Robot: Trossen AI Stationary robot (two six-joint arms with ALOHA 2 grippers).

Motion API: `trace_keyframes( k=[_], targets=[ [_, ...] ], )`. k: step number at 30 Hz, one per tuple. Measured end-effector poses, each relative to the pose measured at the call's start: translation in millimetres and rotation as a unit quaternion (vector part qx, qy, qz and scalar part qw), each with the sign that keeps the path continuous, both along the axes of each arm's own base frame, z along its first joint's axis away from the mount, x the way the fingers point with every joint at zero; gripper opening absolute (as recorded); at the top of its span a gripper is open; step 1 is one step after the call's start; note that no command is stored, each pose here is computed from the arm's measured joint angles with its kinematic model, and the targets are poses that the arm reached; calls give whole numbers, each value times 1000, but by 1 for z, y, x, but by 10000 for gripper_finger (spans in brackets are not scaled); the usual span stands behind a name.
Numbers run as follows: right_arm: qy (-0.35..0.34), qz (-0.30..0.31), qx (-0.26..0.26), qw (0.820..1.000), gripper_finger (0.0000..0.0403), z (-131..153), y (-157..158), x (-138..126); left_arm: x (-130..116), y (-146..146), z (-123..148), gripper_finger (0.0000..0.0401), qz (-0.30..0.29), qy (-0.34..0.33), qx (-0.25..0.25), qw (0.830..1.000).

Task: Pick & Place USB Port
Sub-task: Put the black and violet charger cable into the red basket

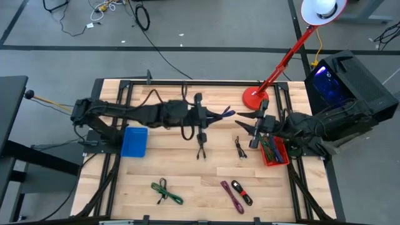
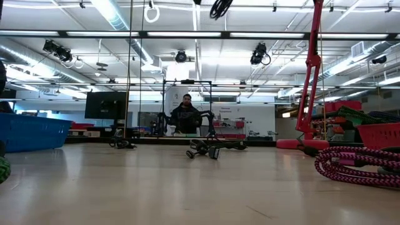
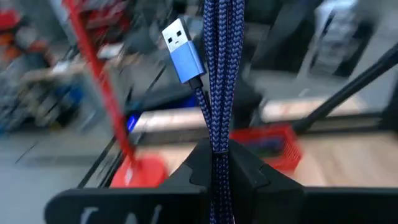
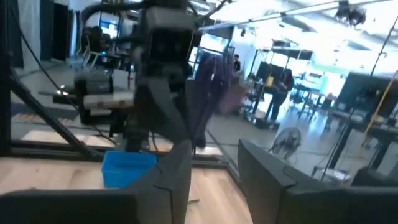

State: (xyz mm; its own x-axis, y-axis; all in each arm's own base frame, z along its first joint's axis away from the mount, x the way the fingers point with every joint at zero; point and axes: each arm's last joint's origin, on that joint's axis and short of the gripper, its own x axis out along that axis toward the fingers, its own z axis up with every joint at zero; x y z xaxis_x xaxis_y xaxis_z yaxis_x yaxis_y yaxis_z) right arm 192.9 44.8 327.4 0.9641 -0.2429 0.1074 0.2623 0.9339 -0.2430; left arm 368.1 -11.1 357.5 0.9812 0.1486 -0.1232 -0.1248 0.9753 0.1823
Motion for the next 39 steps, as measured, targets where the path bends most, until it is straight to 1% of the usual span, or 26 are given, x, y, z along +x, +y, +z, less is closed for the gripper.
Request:
trace_keyframes(
  k=[2,5,9,14,17,22,24,25,27,28,29,31,34,37,39],
  targets=[
    [-16,9,-6,1000,131,3,-2,3,1,3,5,26,-35,-25,2,999],
    [-26,33,-11,999,131,3,-5,7,1,6,10,26,-65,-49,10,997],
    [-47,64,-17,997,131,3,-11,18,1,8,12,26,-67,-57,23,996],
    [-58,69,-20,996,131,-2,-19,32,5,9,7,26,-65,-52,25,996],
    [-77,96,-21,992,131,-2,-21,37,8,12,4,26,-63,-50,27,996],
    [-94,79,-22,992,125,0,-23,38,10,13,2,26,-61,-48,27,997],
    [-94,75,-23,993,107,0,-23,38,10,13,1,26,-61,-46,27,997],
    [-94,72,-22,993,87,0,-23,38,10,13,1,26,-60,-46,27,997],
    [-91,66,-26,993,33,-1,-24,39,10,14,1,26,-58,-46,24,997],
    [-89,65,-28,993,20,-1,-24,39,10,14,1,26,-57,-46,23,997],
    [-89,64,-28,994,17,-1,-24,39,10,14,1,26,-56,-46,23,997],
    [-87,60,-23,994,11,-1,-25,39,10,15,1,43,-55,-44,23,997],
    [-72,37,-19,997,8,-1,-26,34,9,15,-1,91,-46,-29,33,998],
    [-46,-7,-3,999,8,3,-30,23,2,17,1,133,-21,-7,35,999],
    [-42,-15,13,999,8,8,-31,11,-6,17,6,155,-8,4,39,999]
  ],
)
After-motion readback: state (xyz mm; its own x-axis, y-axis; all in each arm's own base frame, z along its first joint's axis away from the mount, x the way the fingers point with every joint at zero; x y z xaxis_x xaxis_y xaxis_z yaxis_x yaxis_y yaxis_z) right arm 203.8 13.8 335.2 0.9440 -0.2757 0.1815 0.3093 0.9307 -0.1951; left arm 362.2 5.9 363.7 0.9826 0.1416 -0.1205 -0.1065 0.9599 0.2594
